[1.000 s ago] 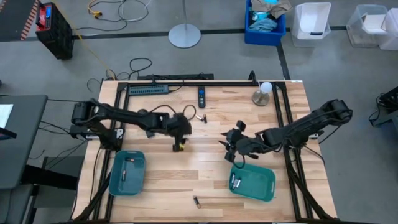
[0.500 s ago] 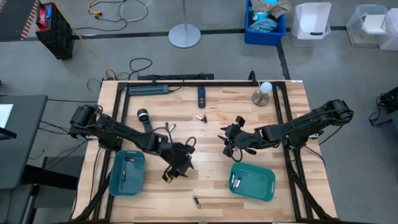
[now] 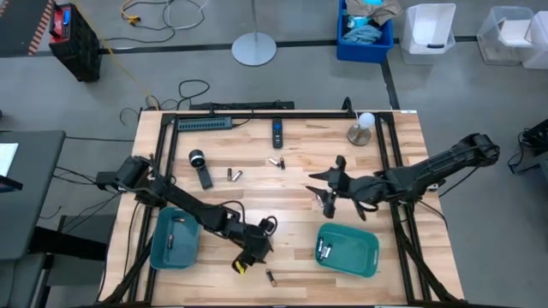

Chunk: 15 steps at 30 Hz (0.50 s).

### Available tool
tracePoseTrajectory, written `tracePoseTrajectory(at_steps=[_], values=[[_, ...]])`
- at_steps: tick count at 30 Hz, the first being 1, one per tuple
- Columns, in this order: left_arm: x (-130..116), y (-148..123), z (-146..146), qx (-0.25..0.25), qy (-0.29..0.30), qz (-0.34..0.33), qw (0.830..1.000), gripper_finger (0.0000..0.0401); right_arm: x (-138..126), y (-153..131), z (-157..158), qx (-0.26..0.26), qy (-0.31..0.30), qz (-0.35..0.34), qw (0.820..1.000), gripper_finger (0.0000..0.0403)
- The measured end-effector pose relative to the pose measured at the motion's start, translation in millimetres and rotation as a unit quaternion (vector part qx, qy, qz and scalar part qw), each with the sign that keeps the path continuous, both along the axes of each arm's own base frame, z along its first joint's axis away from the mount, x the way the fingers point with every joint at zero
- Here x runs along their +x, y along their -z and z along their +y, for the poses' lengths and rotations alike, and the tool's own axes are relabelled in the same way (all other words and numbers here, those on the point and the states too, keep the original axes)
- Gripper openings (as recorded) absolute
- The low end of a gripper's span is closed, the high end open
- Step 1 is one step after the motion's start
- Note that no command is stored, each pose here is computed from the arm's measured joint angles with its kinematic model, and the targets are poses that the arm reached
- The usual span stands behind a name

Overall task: Sort batteries
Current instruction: Put the black battery into the blue bin

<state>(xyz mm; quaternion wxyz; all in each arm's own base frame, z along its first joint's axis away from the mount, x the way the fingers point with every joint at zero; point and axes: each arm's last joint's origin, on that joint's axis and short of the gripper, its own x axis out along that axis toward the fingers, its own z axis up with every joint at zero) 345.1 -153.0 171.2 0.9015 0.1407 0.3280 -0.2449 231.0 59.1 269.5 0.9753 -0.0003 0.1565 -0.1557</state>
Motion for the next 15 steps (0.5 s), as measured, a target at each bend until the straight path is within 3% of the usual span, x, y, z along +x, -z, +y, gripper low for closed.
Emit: tracePoseTrajectory(at_steps=[15], values=[[1.5, 10.1, -43.1, -0.005, 0.048, -0.024, 0.999, 0.0228, -10.1, -4.8, 11.7, -0.019, -0.014, -0.003, 1.000, 0.0182]])
